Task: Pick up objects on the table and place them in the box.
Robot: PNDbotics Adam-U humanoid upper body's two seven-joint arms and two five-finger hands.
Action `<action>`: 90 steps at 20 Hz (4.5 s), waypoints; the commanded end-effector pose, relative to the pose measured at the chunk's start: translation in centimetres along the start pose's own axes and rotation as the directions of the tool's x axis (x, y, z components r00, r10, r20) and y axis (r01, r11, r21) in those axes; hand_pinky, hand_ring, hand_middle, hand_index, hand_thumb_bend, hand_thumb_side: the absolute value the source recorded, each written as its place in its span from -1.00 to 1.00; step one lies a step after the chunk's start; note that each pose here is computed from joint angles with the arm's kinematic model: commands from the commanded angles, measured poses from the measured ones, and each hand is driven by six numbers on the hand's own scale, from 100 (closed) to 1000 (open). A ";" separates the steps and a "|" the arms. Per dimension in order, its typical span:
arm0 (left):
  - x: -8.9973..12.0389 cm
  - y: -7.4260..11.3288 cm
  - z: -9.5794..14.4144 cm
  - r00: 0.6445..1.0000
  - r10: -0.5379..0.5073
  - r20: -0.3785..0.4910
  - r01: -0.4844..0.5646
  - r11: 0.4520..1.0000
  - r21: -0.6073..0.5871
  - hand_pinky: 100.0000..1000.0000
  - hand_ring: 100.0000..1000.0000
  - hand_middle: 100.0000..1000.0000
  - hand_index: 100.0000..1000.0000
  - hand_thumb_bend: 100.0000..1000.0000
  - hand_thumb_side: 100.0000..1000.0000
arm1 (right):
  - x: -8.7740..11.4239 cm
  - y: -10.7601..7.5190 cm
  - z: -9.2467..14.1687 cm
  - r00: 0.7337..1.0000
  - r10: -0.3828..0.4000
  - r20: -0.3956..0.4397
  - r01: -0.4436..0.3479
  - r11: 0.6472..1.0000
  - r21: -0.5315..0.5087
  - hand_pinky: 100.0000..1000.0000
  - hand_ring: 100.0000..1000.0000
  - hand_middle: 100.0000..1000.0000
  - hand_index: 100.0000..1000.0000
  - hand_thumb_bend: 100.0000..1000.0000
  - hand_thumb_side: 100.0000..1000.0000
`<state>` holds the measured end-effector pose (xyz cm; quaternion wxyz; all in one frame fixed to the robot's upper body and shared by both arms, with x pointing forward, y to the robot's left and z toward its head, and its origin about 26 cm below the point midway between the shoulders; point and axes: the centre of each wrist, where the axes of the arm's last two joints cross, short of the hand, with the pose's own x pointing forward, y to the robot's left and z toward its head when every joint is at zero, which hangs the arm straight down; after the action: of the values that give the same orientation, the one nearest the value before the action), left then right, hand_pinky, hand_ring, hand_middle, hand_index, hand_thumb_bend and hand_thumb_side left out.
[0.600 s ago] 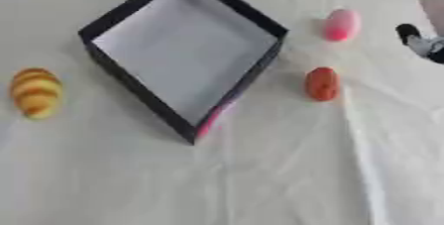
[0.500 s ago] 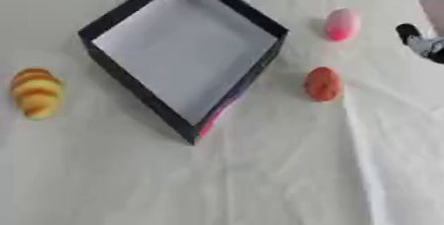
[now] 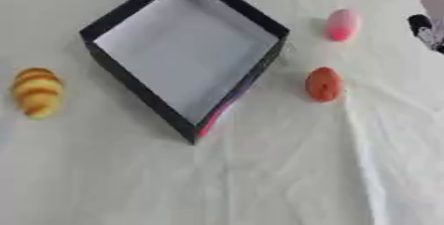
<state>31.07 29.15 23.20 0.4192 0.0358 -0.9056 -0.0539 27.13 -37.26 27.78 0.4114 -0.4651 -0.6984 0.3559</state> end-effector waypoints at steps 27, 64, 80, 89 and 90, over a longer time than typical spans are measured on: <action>0.8 -0.2 -0.5 1.000 -0.009 0.024 0.010 0.999 -0.043 0.84 0.84 0.83 0.64 -0.81 0.57 | 3.8 3.4 -1.3 0.995 0.017 0.095 -0.062 0.871 0.488 0.70 0.63 0.40 0.71 -0.59 -0.50; 0.8 -0.6 -0.5 1.000 -0.001 0.025 0.003 0.998 -0.061 0.84 0.84 0.84 0.64 -0.82 0.58 | 0.5 6.3 -3.8 0.993 0.093 0.076 -0.120 0.751 0.649 0.73 0.69 0.50 0.72 -0.40 -0.13; 0.8 -0.8 -0.6 1.000 0.007 0.024 -0.005 0.997 -0.073 0.84 0.84 0.84 0.64 -0.81 0.58 | -0.8 7.9 -4.6 0.992 0.116 0.045 -0.116 0.725 0.679 0.69 0.63 0.31 0.58 -0.42 -0.26; 0.8 -0.8 -0.6 1.000 0.007 0.025 -0.005 0.997 -0.075 0.85 0.84 0.84 0.64 -0.82 0.58 | -0.1 7.6 -4.3 0.996 0.085 0.012 -0.075 0.788 0.611 0.65 0.47 -0.02 0.31 -0.73 -0.58; 0.8 -0.8 -0.6 1.000 0.006 0.025 -0.004 0.997 -0.075 0.85 0.84 0.84 0.64 -0.82 0.58 | 0.0 7.5 -4.2 0.997 0.081 0.015 -0.073 0.793 0.605 0.64 0.46 -0.02 0.30 -0.76 -0.58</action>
<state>31.26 28.22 23.29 0.4224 0.0147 -0.9028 -0.0792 33.96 -34.28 21.75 0.5381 -0.3274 -0.5204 0.5766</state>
